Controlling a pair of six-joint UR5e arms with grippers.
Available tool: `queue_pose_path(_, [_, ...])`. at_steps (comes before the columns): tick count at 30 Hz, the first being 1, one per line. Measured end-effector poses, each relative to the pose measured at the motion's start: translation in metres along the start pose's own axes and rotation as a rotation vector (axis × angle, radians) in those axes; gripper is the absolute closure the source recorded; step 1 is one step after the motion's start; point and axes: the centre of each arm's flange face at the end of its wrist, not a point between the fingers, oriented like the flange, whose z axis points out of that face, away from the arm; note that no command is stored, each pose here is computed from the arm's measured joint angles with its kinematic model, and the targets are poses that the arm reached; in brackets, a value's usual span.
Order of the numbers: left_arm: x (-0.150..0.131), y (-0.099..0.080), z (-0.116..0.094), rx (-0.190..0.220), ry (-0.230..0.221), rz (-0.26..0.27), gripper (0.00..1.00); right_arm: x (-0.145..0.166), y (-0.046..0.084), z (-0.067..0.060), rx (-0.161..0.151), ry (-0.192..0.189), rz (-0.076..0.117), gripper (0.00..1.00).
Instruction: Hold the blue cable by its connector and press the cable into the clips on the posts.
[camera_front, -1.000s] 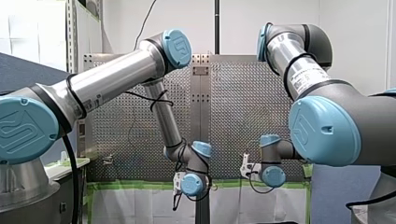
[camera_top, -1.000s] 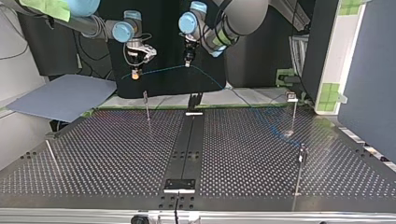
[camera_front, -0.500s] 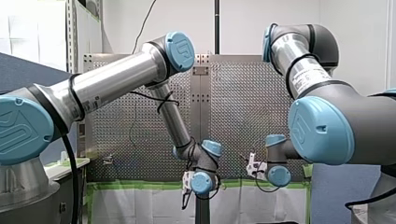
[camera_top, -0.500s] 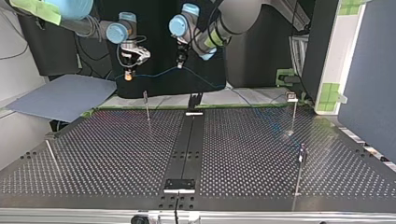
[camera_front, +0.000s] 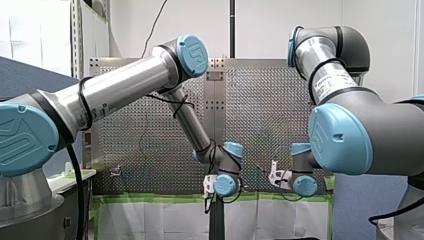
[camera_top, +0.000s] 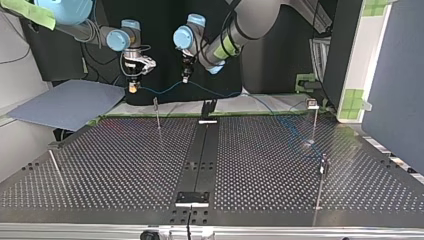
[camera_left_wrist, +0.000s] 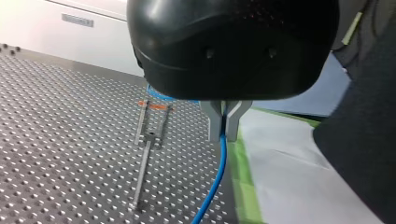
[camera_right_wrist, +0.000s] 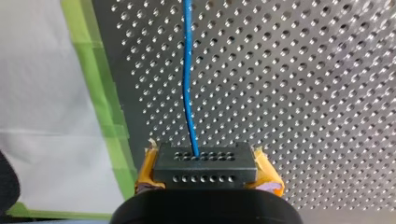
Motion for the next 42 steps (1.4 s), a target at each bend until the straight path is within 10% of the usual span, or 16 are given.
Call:
queue_pose_path(10, [0.006,-0.017,0.016,0.032,0.011,-0.012,1.00,0.003,0.010,0.007,0.052,0.011,-0.015,1.00])
queue_pose_path(22, [0.013,-0.025,0.039,0.025,0.027,-0.021,1.00,-0.012,0.033,0.024,0.036,0.011,-0.026,1.00])
queue_pose_path(42, [-0.016,-0.044,0.056,0.024,-0.036,-0.053,1.00,-0.004,0.072,0.048,0.015,0.051,0.061,1.00])
